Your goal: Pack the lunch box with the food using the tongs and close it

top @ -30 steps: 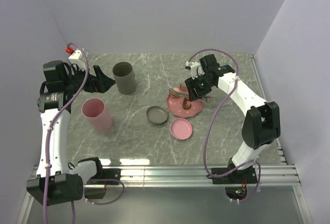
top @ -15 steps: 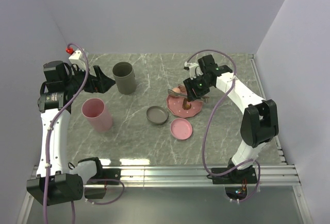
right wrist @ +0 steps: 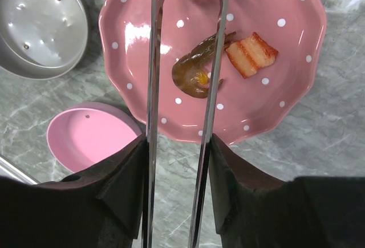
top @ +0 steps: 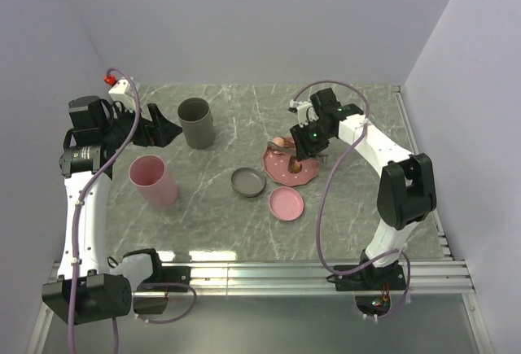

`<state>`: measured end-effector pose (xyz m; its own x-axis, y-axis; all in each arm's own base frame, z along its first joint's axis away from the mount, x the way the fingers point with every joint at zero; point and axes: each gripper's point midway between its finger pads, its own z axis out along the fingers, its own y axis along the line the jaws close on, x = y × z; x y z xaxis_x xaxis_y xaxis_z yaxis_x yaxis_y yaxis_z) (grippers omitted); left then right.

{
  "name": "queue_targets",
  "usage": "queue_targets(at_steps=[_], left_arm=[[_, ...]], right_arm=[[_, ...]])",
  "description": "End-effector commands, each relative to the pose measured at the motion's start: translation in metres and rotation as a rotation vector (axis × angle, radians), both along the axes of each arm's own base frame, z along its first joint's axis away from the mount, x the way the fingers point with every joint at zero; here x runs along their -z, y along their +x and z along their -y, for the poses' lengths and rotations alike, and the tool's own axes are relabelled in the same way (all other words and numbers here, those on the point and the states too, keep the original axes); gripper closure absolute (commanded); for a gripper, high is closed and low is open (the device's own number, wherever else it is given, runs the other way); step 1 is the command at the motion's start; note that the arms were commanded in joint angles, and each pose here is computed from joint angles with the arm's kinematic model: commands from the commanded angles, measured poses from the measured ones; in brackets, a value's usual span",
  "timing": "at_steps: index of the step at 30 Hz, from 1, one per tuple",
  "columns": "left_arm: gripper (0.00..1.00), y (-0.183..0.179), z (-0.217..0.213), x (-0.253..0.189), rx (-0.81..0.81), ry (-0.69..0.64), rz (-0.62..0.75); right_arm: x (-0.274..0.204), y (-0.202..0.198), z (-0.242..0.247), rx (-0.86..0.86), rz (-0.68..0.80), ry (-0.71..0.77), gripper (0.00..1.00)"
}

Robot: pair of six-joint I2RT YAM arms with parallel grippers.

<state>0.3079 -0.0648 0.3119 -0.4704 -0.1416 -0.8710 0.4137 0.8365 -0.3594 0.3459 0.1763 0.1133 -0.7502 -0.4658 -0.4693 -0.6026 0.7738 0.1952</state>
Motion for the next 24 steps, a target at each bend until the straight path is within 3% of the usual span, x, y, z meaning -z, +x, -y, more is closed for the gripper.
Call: queue_targets(at_steps=[1, 15, 24], left_arm=[[0.01, 0.004, 0.002, -0.014, 0.009, -0.005, 0.045], [0.01, -0.002, 0.003, -0.021, 0.01, -0.002, 0.051], [0.01, -0.003, 0.005, -0.037, 0.005, -0.065, 0.018]], right_arm=[[-0.021, 0.002, -0.004, -0.011, 0.069, 0.029, 0.51], [-0.062, -0.026, 0.012, -0.021, 0.153, 0.033, 0.6], [-0.133, -0.047, -0.028, -0.145, 0.233, 0.188, 0.61]])
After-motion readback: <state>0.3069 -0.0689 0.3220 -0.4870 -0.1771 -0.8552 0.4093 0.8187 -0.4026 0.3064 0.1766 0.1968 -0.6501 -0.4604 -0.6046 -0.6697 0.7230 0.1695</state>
